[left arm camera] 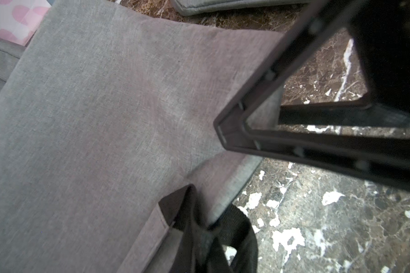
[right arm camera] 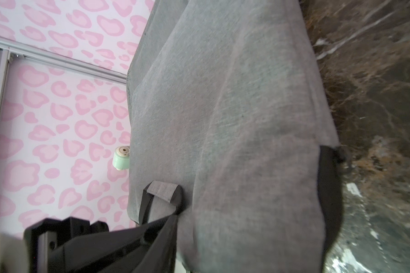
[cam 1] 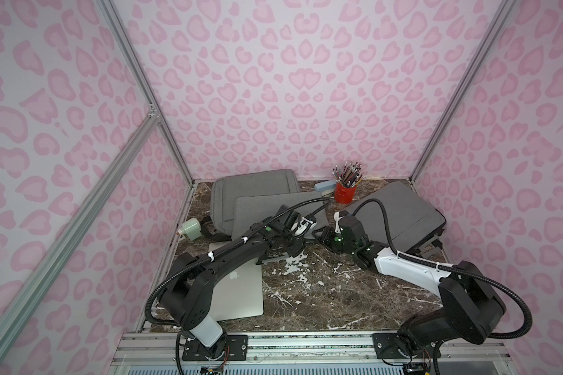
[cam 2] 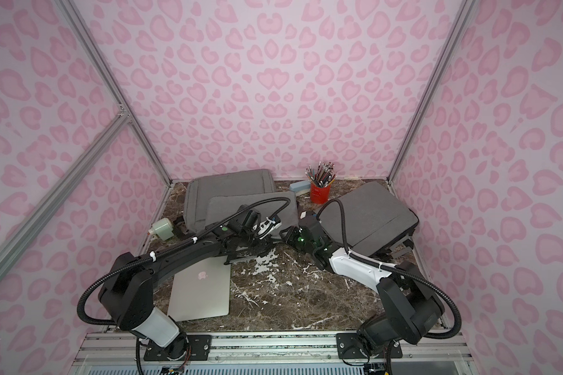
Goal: Open the zippered laptop bag and take out the laptop
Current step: Adjust the zippered laptop bag at the center of the board.
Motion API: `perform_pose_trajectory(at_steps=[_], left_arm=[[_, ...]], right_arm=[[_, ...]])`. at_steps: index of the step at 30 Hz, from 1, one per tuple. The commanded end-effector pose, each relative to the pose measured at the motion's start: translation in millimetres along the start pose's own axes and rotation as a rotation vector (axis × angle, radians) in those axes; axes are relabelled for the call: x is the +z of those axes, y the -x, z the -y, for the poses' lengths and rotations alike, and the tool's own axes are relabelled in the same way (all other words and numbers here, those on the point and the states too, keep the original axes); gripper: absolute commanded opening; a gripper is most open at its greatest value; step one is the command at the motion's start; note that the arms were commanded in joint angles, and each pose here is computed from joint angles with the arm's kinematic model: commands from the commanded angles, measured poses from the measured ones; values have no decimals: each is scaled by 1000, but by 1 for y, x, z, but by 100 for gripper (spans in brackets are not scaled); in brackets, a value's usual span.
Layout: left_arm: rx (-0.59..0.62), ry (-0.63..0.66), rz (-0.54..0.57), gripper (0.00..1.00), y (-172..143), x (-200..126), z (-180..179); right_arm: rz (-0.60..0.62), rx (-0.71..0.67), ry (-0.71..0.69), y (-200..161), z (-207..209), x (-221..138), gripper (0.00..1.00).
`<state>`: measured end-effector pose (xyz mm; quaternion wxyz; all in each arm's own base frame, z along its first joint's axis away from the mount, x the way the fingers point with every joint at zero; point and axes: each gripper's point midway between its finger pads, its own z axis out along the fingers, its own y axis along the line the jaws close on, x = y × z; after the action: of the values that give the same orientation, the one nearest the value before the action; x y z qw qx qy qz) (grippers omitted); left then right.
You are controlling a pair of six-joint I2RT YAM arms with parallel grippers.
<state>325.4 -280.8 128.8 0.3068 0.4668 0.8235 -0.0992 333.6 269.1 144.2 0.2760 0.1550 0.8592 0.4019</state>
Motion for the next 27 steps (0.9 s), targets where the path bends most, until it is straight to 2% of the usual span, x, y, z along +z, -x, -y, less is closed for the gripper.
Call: perform_pose_trajectory(at_steps=[1,7,13,18,21,27], left_arm=[[0,-11,30,2,10,-7,-5],[-22,-55,47,2,14,-14,-8],[-47,-103,53,2,17,-20,-12],[-54,-147,54,2,17,-26,-12],[-46,-158,56,2,17,-28,-13],[-12,-183,51,2,12,-34,-13]], right_arm=[[46,-113,-31,11,5,-12,50],[171,-294,-107,36,32,-50,64],[223,-452,5,48,45,-64,65],[203,-607,65,43,46,-58,57],[181,-632,97,41,53,-51,52],[98,-693,209,36,49,-35,47]])
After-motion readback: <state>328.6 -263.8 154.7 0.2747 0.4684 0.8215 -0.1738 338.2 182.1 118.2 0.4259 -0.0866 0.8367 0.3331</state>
